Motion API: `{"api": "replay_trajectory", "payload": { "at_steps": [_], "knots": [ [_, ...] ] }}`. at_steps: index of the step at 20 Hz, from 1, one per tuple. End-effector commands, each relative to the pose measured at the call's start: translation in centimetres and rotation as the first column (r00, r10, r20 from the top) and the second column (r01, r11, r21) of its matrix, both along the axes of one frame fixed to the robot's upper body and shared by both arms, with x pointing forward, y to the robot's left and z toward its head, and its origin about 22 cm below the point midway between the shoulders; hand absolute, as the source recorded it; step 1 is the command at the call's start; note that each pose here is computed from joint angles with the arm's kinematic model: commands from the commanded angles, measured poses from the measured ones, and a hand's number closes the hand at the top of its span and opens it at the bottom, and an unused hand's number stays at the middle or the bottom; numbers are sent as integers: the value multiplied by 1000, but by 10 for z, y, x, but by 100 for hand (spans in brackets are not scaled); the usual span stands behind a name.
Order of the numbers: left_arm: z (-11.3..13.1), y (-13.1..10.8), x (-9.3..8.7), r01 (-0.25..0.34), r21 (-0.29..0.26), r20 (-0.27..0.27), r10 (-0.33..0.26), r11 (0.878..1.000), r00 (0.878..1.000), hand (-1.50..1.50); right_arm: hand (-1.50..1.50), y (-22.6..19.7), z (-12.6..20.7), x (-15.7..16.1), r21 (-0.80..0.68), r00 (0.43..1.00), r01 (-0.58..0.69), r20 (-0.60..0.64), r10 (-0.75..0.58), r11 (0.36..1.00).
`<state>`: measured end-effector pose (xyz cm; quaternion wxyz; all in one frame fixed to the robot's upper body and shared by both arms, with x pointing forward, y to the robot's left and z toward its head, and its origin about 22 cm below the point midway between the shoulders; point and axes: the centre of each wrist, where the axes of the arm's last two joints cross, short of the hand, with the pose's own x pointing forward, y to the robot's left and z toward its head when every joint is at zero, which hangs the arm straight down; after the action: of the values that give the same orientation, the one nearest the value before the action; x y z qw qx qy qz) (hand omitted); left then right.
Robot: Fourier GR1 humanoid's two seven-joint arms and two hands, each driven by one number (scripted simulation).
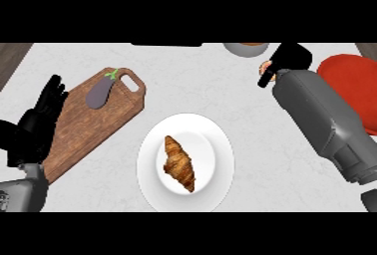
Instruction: Pick the cupcake from the plate and place it in the bowl
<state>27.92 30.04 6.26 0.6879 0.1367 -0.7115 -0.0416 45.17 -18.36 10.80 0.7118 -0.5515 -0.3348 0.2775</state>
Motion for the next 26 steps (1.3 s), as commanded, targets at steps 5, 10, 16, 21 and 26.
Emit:
{"api": "replay_trajectory", "payload": {
  "at_steps": [5,10,16,21,26],
  "knots": [
    [-2,3,-1,-8,-2,-22,8,1000,1000,0,150,0,89,21,-121,880,295,422,-220,948],
    [-14,-3,2,-35,-4,-10,35,999,999,0,150,-25,118,23,-107,840,344,480,-255,933],
    [-5,-2,0,-38,3,-23,38,999,999,0,150,-55,113,21,-39,809,386,494,-318,922],
    [-12,3,-4,-19,-16,-10,18,1000,1000,0,150,-106,96,11,25,779,393,522,-347,919],
    [0,0,-14,-9,5,-6,9,1000,1000,0,150,-172,72,-8,32,772,398,527,-354,917]
  ]
}}
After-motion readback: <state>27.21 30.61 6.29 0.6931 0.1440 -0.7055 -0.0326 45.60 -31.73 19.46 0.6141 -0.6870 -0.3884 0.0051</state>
